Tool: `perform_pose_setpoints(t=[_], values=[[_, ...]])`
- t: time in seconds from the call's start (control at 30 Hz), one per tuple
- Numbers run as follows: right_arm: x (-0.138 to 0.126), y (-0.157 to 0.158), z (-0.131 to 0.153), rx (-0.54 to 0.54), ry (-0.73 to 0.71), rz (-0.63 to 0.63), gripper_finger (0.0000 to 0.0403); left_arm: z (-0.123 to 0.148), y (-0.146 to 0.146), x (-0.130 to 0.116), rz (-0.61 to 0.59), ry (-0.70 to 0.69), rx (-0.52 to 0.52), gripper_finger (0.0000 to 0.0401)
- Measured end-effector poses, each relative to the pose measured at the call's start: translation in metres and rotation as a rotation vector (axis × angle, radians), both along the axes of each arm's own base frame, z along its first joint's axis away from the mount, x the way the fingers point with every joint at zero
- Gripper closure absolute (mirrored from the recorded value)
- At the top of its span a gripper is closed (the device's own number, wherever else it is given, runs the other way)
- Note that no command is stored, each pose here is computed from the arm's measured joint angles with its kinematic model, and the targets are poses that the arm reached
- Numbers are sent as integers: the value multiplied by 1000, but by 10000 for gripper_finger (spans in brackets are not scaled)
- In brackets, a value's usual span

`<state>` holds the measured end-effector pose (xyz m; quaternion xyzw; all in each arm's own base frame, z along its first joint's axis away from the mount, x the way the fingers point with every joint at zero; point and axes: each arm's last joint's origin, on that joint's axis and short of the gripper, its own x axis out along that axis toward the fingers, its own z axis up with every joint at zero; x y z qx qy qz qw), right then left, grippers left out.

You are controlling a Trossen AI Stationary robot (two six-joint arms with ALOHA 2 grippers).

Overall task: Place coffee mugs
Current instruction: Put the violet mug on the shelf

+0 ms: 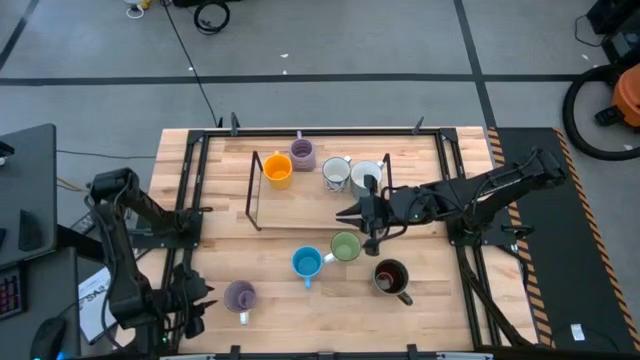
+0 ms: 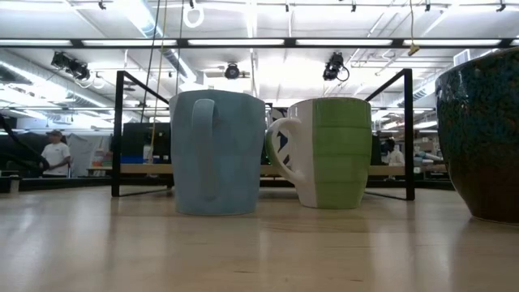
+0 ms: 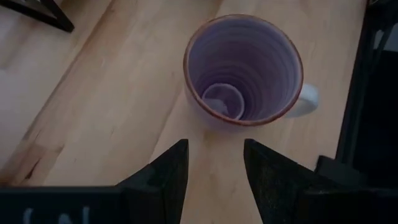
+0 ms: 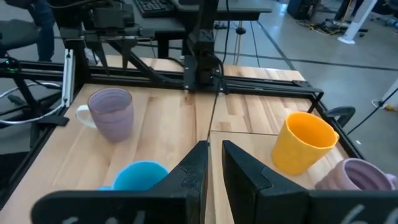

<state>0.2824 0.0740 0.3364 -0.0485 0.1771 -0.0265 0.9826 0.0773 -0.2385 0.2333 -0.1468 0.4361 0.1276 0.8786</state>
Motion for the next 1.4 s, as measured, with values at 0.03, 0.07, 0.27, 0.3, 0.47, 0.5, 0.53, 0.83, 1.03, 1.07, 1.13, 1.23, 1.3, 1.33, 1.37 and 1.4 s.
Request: perform_pose_setpoints(t=[0.03,0.07,0.27,0.3,0.47,0.5,0.53,0.83,1.03,1.07,1.13,1.23,1.3,1.33,1.37,1.4], values=[[0,1,0,-6,0,2,351,-1,-1,-1,-1,-1,-1,239],[0,1,0,-14,1,5,351,-1,-2,-2,-1,-3,0,239],[0,1,0,-20,-1,5,351,-5,-7,-10,1,-84,5,239],[0,1,0,-20,-4,6,351,-6,-8,-11,3,-92,4,239],[0,1,0,-20,-5,6,351,-15,-14,-13,13,-109,24,239],[0,1,1,-20,-5,6,351,-17,-15,-13,13,-107,30,239],[0,1,1,-20,-5,5,351,-19,-16,-13,15,-104,35,239],[0,0,1,-20,-12,-1,351,-29,-20,-12,36,-58,48,239],[0,0,1,-20,-12,-1,351,-29,-19,-11,65,-72,29,239],[0,0,1,-20,-12,-1,351,-28,-20,-12,64,-84,29,239],[0,0,1,-22,-12,0,351,-28,-19,-12,56,-120,42,239],[1,0,-4,-31,-18,3,351,-26,-19,-10,24,-184,83,239],[1,0,-9,-31,-16,4,351,-25,-17,-9,7,-211,112,239],[1,0,-11,-27,-17,2,351,-25,-17,-9,3,-220,121,239],[1,0,-13,-21,-18,0,351,-25,-17,-9,1,-231,127,239],[1,0,-16,-17,-15,-2,351,-25,-16,-9,-1,-240,133,239]])
